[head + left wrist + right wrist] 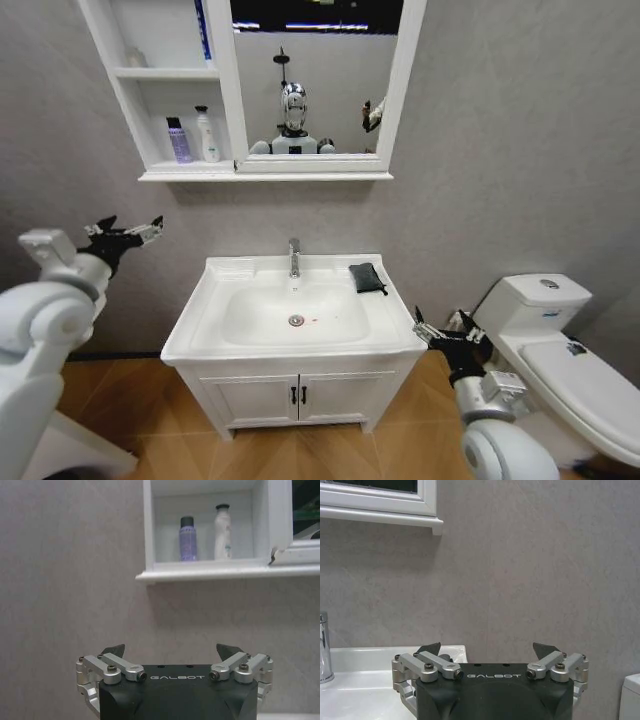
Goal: Move facial cleanser and shampoo from washbasin to cabinet, then wipe washbasin with towel.
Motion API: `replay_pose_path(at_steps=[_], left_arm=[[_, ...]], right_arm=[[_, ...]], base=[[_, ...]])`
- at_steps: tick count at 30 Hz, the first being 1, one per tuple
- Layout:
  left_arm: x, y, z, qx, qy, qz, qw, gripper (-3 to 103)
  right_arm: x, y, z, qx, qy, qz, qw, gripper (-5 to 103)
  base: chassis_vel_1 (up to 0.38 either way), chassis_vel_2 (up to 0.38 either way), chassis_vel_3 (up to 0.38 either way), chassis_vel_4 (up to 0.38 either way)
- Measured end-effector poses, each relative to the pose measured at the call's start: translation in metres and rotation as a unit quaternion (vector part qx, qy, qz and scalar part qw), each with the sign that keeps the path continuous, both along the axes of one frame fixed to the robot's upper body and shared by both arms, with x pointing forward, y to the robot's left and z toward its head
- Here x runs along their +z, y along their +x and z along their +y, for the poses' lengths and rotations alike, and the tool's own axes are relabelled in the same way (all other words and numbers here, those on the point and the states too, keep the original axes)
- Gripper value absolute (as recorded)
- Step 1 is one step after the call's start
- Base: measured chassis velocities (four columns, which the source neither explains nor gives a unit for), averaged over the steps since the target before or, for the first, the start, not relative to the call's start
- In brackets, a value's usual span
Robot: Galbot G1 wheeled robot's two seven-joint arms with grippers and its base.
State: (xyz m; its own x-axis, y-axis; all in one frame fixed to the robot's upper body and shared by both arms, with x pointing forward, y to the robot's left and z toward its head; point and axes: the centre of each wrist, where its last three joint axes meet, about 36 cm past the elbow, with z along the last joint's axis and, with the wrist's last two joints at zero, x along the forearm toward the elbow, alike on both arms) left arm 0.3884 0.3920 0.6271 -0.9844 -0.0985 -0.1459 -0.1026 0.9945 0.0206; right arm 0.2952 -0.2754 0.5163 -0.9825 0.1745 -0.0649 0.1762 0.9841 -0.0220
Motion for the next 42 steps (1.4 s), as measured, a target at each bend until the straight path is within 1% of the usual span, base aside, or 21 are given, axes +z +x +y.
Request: replay_pose_path(at_steps=[1, 2, 3, 4, 5, 8, 10, 12, 15, 16, 17, 20, 23, 25, 27, 30, 32, 33, 34, 35, 42], left_arm=[[-0.02, -0.012, 0.0, 0.004, -0.012, 0.011, 0.9999, 100], [-0.02, -0.012, 0.0, 0.004, -0.012, 0.011, 0.9999, 100], [-0.027, -0.018, 0.0, 0.005, -0.014, 0.016, 0.9998, 100], [-0.046, -0.035, 0.0, 0.008, -0.014, 0.027, 0.9995, 100], [-0.046, -0.035, 0.0, 0.008, -0.014, 0.027, 0.9995, 100], [-0.067, -0.059, -0.004, 0.008, -0.004, 0.045, 0.999, 100], [-0.071, -0.063, -0.007, 0.006, 0.0, 0.047, 0.9989, 100], [-0.076, -0.065, -0.016, -0.002, 0.003, 0.051, 0.9987, 100], [-0.078, -0.066, -0.022, -0.005, 0.002, 0.051, 0.9987, 100], [-0.079, -0.068, -0.025, -0.005, 0.002, 0.051, 0.9987, 100], [-0.079, -0.068, -0.025, -0.005, 0.002, 0.051, 0.9987, 100], [-0.082, -0.077, -0.033, 0.001, -0.002, 0.046, 0.9989, 100], [-0.085, -0.081, -0.036, 0.007, -0.005, 0.042, 0.9991, 100], [-0.086, -0.082, -0.037, 0.014, -0.008, 0.038, 0.9992, 100], [-0.086, -0.083, -0.038, 0.025, -0.012, 0.026, 0.9993, 100], [-0.084, -0.082, -0.04, 0.029, -0.012, 0.019, 0.9993, 100], [-0.083, -0.079, -0.042, 0.03, -0.001, 0.001, 0.9996, 100], [-0.083, -0.079, -0.042, 0.03, -0.001, 0.001, 0.9996, 100], [-0.083, -0.076, -0.042, 0.031, 0.012, -0.007, 0.9994, 100], [-0.083, -0.075, -0.043, 0.031, 0.015, -0.011, 0.9993, 100], [-0.083, -0.078, -0.049, 0.03, 0.011, -0.014, 0.9994, 100]], right_arm=[[0.0, 0.001, 0.0, 0.002, 0.006, 0.005, 1.0, 100], [0.0, 0.001, 0.0, 0.002, 0.006, 0.005, 1.0, 100], [0.0, 0.001, -0.001, 0.002, 0.008, 0.008, 1.0, 100], [0.001, 0.005, -0.003, 0.004, 0.014, 0.018, 1.0, 100], [0.001, 0.005, -0.003, 0.004, 0.014, 0.018, 1.0, 100], [0.003, 0.02, -0.014, 0.005, 0.018, 0.026, 0.999, 100], [0.004, 0.025, -0.019, 0.006, 0.022, 0.027, 0.999, 100], [0.007, 0.035, -0.029, 0.008, 0.033, 0.037, 0.999, 100], [0.007, 0.048, -0.038, 0.009, 0.034, 0.044, 0.998, 100], [0.008, 0.06, -0.044, 0.012, 0.026, 0.047, 0.998, 100], [0.008, 0.06, -0.044, 0.012, 0.026, 0.047, 0.998, 100], [0.024, 0.103, -0.067, 0.013, -0.008, 0.041, 0.999, 100], [0.033, 0.112, -0.072, 0.01, -0.015, 0.028, 0.999, 100], [0.035, 0.111, -0.072, 0.007, -0.014, 0.021, 1.0, 100], [0.03, 0.097, -0.063, 0.001, -0.003, 0.008, 1.0, 100], [0.024, 0.086, -0.058, -0.002, 0.004, 0.008, 1.0, 100], [0.018, 0.073, -0.051, -0.003, 0.006, 0.01, 1.0, 100], [0.018, 0.073, -0.051, -0.003, 0.006, 0.01, 1.0, 100], [0.02, 0.071, -0.05, -0.005, 0.002, 0.006, 1.0, 100], [0.022, 0.07, -0.05, -0.007, -0.002, 0.002, 1.0, 100], [0.028, 0.065, -0.047, -0.006, -0.005, -0.006, 1.0, 100]], base=[[0.0, 0.0, 0.0, 0.0], [0.0, 0.0, 0.0, 0.0], [0.0, 0.0, 0.0, 0.0], [0.0, 0.0, 0.0, 0.0], [0.0, 0.0, 0.0, 0.0], [0.0, 0.0, 0.0, 0.0], [0.0, 0.0, 0.0, 0.0], [0.0, 0.0, 0.0, 0.0], [0.0, 0.0, 0.0, 0.0], [0.0, 0.0, 0.0, 0.0], [0.0, 0.0, 0.0, 0.0], [0.0, 0.0, 0.0, 0.0], [0.0, 0.0, 0.0, 0.0], [0.0, 0.0, 0.0, 0.0], [0.0, 0.0, 0.0, 0.0], [0.0, 0.0, 0.0, 0.0], [0.0, 0.0, 0.0, 0.0], [0.0, 0.0, 0.0, 0.0], [0.0, 0.0, 0.0, 0.0], [0.0, 0.0, 0.0, 0.0], [0.0, 0.0, 0.0, 0.0]])
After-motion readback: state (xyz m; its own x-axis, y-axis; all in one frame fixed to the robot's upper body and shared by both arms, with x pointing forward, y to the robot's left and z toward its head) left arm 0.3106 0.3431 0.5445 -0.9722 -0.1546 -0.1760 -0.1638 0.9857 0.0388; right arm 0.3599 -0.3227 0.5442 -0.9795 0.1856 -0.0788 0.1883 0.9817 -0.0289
